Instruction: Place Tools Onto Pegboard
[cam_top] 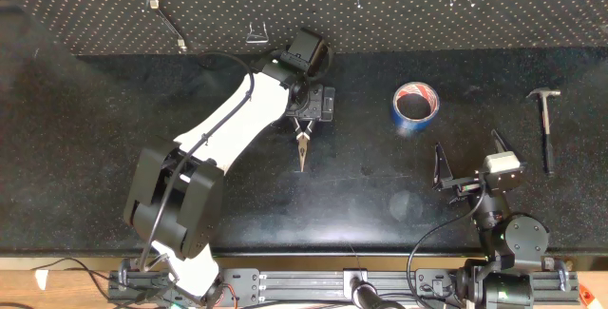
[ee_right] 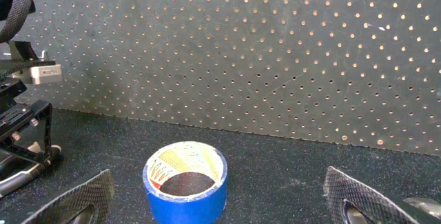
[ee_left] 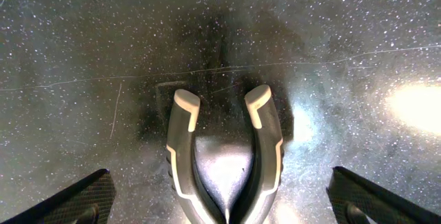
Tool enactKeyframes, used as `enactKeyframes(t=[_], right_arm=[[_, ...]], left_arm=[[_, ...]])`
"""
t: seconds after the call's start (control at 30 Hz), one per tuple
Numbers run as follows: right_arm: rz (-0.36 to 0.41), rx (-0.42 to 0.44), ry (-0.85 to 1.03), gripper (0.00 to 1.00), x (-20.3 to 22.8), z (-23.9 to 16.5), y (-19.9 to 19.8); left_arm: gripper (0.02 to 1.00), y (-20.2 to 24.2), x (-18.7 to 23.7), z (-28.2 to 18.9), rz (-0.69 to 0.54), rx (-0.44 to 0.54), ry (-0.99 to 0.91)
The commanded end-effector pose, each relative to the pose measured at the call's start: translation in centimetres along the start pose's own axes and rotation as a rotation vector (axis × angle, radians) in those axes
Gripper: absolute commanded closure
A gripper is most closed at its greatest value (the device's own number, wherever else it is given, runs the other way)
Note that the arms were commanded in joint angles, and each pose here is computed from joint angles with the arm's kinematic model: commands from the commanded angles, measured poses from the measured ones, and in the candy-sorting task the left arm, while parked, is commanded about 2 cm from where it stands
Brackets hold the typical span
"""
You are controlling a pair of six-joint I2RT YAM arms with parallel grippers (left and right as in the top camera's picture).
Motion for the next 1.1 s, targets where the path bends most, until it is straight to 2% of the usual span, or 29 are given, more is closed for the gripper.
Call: enactKeyframes(t=[0.03, 0.87, 1.1], right_arm=[[0.015, -0.006, 0.001, 0.005, 0.1, 0.0, 0.1], [0.015, -0.006, 0.001, 0.005, 0.1, 0.0, 0.1], [0.015, -0.006, 0.001, 0.005, 0.1, 0.0, 0.1]], left_arm=[[0.023, 0.3, -0.3, 0.9, -0.038, -0.019, 0.013], [0.018, 0.2, 0.1, 1.9, -0.095, -0.025, 0.042], [0.018, 0.7, 0.1, 1.9, -0.093, -0.063, 0.041]])
Point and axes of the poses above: each gripper's point midway between its finger pads, its own z axis out along the fingers, its own y axis along the line the jaws close on, x = y × z, the point moved 5 cm from there along -z, back along the fingers, and after that the axes turned 11 degrees about z, right-handed, at the moved point
